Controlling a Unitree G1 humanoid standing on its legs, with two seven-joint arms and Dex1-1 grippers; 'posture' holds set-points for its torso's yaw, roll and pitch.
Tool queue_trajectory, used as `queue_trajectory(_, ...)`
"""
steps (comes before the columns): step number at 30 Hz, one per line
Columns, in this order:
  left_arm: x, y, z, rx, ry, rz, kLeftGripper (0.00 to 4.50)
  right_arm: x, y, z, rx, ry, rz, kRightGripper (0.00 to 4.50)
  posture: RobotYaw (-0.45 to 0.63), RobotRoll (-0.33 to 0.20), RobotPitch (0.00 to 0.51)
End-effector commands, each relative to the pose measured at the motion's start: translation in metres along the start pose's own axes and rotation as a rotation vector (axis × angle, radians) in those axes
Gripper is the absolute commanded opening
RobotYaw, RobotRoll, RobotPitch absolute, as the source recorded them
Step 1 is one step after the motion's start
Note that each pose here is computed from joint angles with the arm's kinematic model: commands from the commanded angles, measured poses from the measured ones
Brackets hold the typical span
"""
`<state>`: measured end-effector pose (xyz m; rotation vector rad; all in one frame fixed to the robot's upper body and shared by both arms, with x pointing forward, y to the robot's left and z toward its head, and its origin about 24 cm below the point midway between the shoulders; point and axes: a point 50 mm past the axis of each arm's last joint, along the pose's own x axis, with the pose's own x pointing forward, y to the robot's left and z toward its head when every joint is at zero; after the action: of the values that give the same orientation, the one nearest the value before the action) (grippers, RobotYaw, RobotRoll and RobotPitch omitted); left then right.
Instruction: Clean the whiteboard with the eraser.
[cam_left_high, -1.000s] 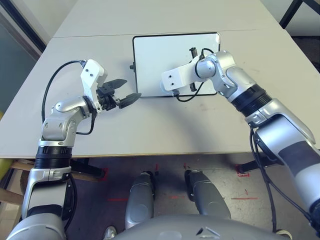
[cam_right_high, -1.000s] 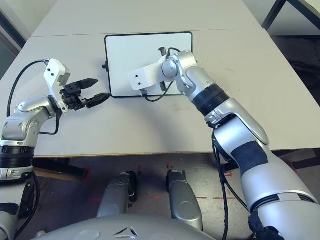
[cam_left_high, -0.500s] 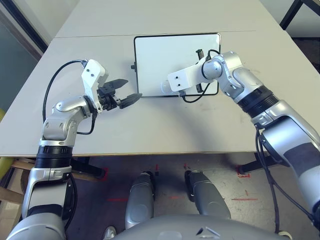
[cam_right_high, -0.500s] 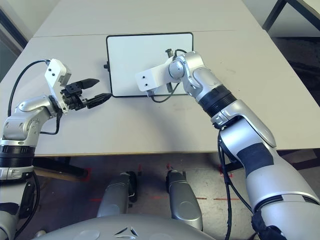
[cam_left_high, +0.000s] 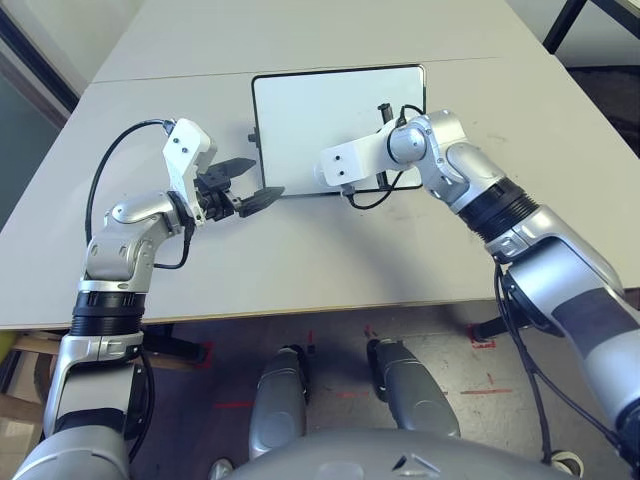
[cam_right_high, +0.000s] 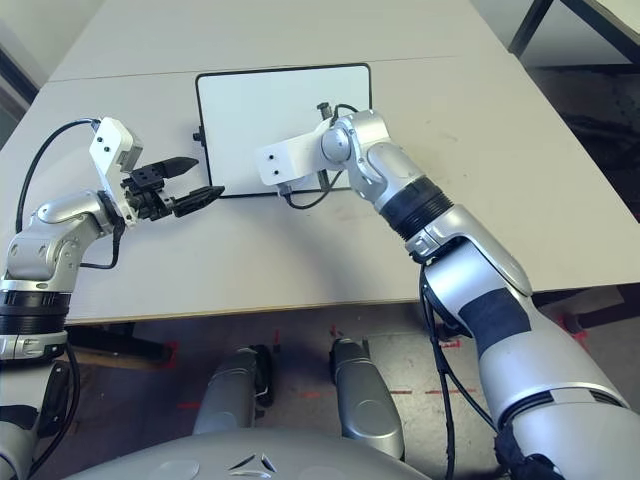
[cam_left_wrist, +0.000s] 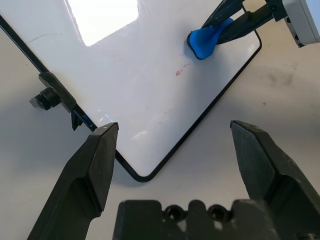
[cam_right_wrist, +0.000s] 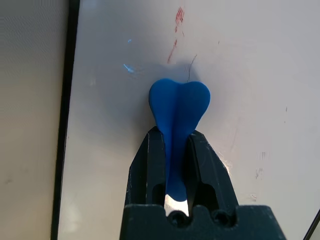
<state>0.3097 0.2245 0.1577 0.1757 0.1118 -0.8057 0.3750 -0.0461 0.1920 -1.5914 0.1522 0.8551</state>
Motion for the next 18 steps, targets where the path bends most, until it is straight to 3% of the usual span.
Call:
queue_trajectory(1, 0.0, 0.0, -0.002, 0.004, 0.015, 0.002, 4.5, 0.009, 0.009, 0.006, 0.004, -0.005, 0.037, 0.34, -0.13, 0.0, 0.179)
queue_trajectory(18, -0.001, 0.0, -0.003, 0.002, 0.013, 0.007, 4.5, 0.019, 0.005, 0.029, -0.01, -0.052, 0.013, 0.34, -0.12, 0.0, 0.181)
